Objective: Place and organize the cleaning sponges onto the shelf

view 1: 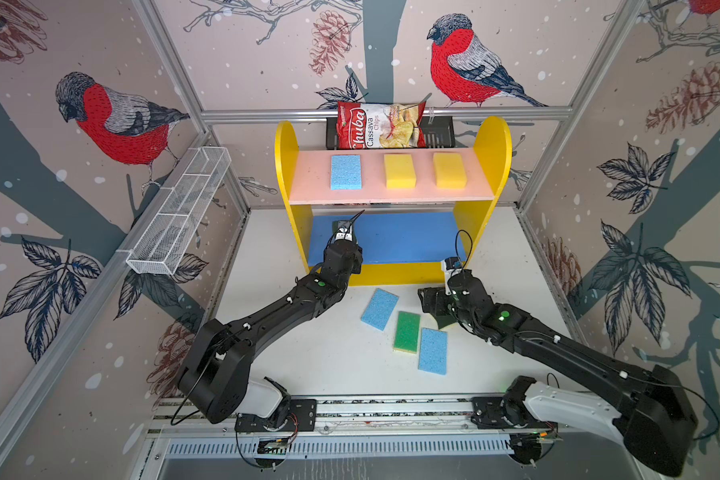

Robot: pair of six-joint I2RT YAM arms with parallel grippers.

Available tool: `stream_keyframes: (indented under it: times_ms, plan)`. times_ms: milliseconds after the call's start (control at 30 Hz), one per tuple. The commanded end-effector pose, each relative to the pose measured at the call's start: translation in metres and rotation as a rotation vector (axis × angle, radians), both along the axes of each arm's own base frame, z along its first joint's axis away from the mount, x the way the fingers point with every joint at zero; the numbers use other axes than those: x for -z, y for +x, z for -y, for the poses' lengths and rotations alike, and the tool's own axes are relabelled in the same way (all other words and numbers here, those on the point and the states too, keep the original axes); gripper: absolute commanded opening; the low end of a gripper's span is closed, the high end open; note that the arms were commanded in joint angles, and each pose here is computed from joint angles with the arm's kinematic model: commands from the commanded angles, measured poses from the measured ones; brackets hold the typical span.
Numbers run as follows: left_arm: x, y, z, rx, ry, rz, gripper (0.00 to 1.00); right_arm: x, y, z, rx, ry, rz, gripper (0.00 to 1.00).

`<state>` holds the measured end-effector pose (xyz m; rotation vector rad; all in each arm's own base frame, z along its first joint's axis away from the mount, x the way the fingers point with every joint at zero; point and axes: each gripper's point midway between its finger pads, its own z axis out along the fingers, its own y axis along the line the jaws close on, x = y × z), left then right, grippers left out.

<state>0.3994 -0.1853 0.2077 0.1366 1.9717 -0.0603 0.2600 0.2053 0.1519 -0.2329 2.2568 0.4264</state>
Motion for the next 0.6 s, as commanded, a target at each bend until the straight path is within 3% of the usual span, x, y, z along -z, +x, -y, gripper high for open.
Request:
stream_keyframes:
  times_ms: [0, 567]
  plan:
    - [-0.009, 0.007, 0.005, 0.011, -0.018, 0.030, 0.56, 0.001, -0.001, 0.004, 0.020, -0.003, 0.001, 0.96]
    - [0.002, 0.016, 0.007, -0.014, -0.003, 0.002, 0.55, 0.002, -0.002, 0.006, 0.026, -0.001, 0.000, 0.96]
